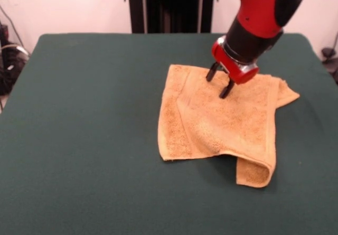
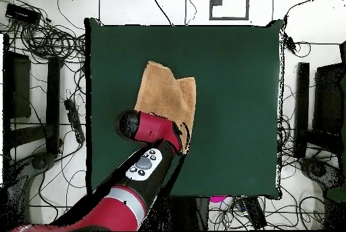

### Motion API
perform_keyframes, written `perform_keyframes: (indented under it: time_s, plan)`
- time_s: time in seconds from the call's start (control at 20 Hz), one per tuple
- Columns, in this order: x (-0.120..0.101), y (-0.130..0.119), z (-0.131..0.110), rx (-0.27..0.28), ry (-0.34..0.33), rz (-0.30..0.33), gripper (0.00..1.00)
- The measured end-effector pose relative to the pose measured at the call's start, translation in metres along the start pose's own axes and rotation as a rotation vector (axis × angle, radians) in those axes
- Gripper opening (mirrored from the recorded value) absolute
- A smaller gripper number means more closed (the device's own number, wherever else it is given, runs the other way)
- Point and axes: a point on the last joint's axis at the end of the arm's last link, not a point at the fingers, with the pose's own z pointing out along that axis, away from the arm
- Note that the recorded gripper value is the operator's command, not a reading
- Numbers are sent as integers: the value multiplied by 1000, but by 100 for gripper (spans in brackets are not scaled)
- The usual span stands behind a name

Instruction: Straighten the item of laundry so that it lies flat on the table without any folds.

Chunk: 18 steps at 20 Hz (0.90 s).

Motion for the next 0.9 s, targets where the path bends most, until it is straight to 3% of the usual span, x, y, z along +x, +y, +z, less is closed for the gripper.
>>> perform_keyframes:
  time_s: [0.9]
  plan:
    - [11, -12, 2, 31, -17, -15, 100]
